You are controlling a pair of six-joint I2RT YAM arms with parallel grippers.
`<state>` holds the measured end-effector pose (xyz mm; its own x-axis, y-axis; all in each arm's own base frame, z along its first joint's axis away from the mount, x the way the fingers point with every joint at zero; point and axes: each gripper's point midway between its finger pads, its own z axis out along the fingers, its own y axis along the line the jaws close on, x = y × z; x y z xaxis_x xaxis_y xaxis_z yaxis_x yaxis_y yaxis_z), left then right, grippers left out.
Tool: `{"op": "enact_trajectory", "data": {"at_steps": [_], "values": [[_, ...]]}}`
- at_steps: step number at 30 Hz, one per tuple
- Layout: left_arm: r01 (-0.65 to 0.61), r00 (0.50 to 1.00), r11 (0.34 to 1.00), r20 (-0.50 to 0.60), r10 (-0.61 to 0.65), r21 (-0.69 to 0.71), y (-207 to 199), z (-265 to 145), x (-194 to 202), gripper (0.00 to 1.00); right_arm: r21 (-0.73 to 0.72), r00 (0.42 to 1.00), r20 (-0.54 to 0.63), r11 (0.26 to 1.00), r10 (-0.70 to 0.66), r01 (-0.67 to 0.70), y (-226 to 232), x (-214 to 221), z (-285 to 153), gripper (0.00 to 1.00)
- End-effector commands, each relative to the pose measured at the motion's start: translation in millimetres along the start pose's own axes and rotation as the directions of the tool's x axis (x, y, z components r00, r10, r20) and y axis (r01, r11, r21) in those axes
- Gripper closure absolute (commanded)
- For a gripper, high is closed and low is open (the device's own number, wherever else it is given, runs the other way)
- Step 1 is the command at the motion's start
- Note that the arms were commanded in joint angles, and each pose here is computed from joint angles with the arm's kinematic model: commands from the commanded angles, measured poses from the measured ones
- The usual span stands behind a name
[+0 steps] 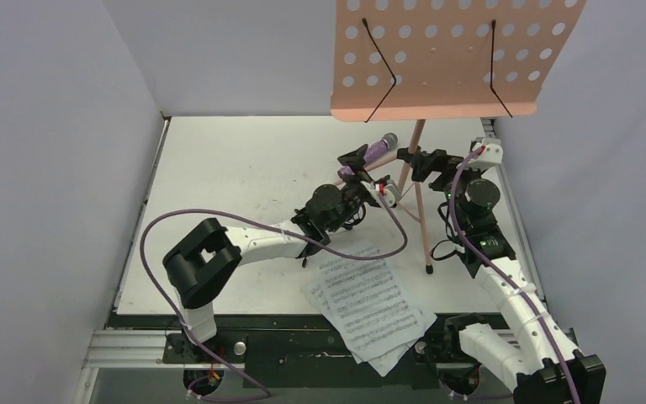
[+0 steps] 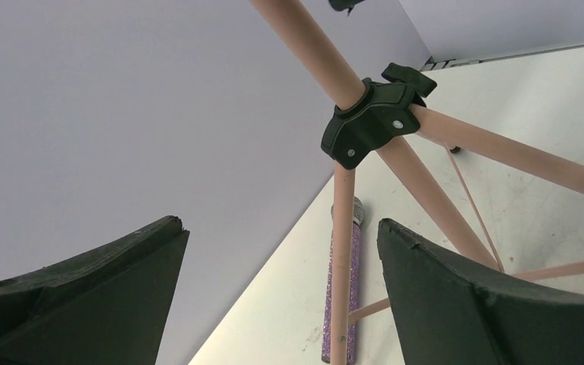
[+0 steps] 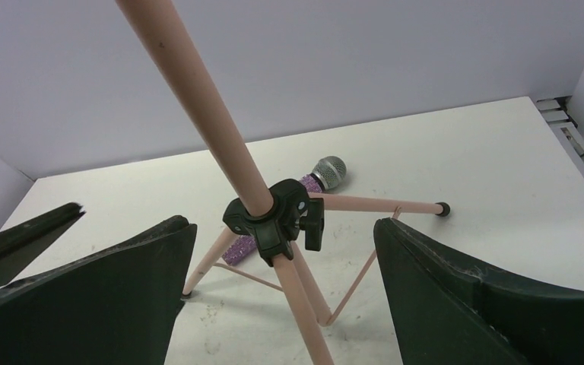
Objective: Set up the instrument practice props
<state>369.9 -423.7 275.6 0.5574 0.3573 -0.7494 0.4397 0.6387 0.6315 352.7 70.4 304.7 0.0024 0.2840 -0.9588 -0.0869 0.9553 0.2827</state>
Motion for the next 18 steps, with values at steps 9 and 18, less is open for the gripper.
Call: {"op": "enact_trajectory", "data": {"at_steps": [9, 18], "values": [[0.287, 0.957, 0.956, -0.023, -0.289, -0.069, 47.0, -72.8, -31.2, 0.04, -0.071, 0.997, -0.048, 0.996, 0.058, -0.061, 0.5, 14.2, -2.5, 0.1], [0.615, 0.717, 0.762, -0.257, -0.648, -0.205, 47.6, -139.8, -5.5, 0.04, -0.082, 0.99, -0.128, 0.995, 0.052, -0.062, -3.5, 48.4, -2.8, 0.1]]}}
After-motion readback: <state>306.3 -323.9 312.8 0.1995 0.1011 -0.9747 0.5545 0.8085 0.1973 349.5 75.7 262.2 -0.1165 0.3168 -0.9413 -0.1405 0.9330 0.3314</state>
